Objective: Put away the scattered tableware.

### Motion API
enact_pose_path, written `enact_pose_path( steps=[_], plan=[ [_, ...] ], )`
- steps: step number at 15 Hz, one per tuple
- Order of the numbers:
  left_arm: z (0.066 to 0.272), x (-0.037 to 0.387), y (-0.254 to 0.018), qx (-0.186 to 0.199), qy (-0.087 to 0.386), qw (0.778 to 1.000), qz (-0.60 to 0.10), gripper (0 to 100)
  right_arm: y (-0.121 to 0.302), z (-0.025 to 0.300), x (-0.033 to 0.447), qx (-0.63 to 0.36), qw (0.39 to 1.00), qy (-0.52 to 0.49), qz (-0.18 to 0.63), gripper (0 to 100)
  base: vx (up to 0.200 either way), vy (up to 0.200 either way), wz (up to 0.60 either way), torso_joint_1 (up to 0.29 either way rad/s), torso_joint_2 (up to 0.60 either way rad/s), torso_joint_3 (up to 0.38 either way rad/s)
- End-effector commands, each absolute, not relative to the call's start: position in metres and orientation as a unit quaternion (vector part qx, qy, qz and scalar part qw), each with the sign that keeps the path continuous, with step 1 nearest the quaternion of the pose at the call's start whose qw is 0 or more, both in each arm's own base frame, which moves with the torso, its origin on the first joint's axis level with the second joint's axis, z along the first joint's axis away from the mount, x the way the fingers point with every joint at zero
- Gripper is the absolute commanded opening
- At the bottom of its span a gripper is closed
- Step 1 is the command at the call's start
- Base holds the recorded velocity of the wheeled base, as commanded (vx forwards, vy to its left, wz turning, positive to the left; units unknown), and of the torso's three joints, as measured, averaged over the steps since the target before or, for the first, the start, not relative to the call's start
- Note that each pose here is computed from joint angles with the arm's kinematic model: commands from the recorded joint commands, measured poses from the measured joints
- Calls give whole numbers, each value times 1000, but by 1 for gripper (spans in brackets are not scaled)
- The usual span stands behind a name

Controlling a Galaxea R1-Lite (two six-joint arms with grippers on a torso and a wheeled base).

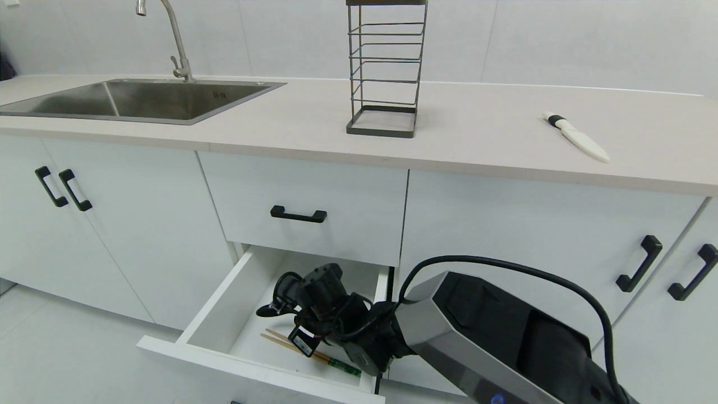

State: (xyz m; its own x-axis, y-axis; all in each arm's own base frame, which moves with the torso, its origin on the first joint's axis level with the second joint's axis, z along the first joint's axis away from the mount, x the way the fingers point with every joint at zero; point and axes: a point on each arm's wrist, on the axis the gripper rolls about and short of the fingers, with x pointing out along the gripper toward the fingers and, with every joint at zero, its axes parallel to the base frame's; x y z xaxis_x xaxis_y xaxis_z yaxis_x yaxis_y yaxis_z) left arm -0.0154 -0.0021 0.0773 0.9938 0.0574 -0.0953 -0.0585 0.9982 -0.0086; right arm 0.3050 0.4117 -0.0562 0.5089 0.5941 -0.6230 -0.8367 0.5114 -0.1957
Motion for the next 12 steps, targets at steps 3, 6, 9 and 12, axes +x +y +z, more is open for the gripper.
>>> enact_pose_path(
  steps=[3,6,9,12],
  plan=[
    [77,-15,-2,-6,48,998,29,100,416,-56,301,-248,830,246,435,0,0,0,0,0,0,0],
    [77,-15,-2,-6,48,998,28,100,422,-55,296,-249,824,245,446,0,0,0,0,0,0,0],
    [77,-15,-2,-6,48,998,29,100,422,-55,295,-251,823,246,447,0,0,0,0,0,0,0],
    [77,-15,-2,-6,48,998,29,100,422,-56,295,-254,821,245,449,100,0,0,0,0,0,0]
  ],
)
